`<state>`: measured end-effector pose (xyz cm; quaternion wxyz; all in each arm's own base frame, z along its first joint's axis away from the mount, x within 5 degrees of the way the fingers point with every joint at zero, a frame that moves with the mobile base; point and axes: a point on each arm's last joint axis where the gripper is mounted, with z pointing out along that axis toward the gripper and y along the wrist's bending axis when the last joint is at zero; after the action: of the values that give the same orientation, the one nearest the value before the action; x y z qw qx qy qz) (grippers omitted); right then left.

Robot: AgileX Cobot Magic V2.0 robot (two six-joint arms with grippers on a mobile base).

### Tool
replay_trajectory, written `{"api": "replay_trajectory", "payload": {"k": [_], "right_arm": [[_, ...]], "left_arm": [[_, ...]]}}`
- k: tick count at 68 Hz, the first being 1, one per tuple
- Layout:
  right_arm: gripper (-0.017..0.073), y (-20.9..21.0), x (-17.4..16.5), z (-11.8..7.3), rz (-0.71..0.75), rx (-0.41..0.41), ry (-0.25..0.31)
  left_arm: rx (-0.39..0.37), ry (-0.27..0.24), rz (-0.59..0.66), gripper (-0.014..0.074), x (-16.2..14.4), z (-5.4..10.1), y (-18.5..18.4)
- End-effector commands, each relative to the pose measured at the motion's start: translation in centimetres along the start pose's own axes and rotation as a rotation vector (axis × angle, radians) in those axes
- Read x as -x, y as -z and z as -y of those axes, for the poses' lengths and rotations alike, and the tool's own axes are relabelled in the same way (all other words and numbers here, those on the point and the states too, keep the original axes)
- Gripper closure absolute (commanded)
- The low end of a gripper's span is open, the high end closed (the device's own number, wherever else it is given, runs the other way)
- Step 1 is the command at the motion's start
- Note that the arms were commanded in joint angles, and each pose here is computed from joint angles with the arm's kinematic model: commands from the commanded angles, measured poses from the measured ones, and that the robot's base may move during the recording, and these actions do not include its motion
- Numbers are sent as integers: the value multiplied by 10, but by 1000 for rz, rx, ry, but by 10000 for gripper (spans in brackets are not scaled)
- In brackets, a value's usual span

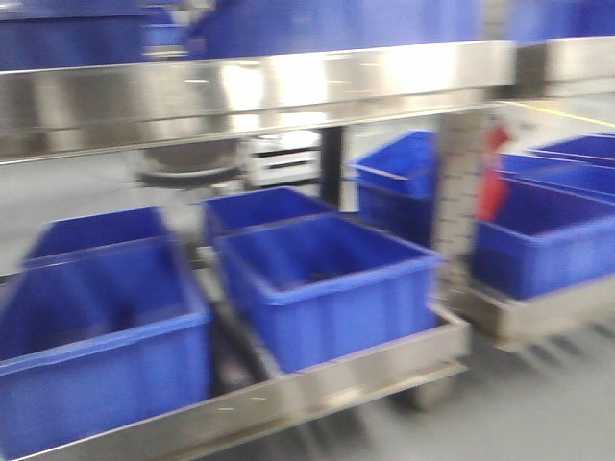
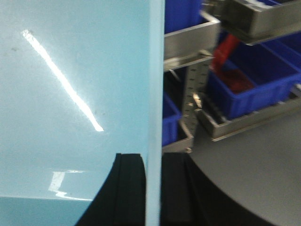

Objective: Move two blue bins to right shelf middle
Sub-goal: 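Hold the bins in both grippers while driving away from the shelf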

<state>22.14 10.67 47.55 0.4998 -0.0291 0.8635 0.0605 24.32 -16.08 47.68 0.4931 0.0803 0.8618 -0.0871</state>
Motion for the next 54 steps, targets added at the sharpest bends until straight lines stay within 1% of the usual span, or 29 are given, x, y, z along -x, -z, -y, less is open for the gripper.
{"api": "replay_trajectory", "payload": {"k": [1, 54], "right_arm": [[726, 13, 13, 6, 114, -16, 37], [726, 13, 13, 6, 114, -16, 37]], "left_arm": [[14, -31, 100, 704, 12, -5, 11], [14, -31, 100, 704, 12, -5, 11]]}}
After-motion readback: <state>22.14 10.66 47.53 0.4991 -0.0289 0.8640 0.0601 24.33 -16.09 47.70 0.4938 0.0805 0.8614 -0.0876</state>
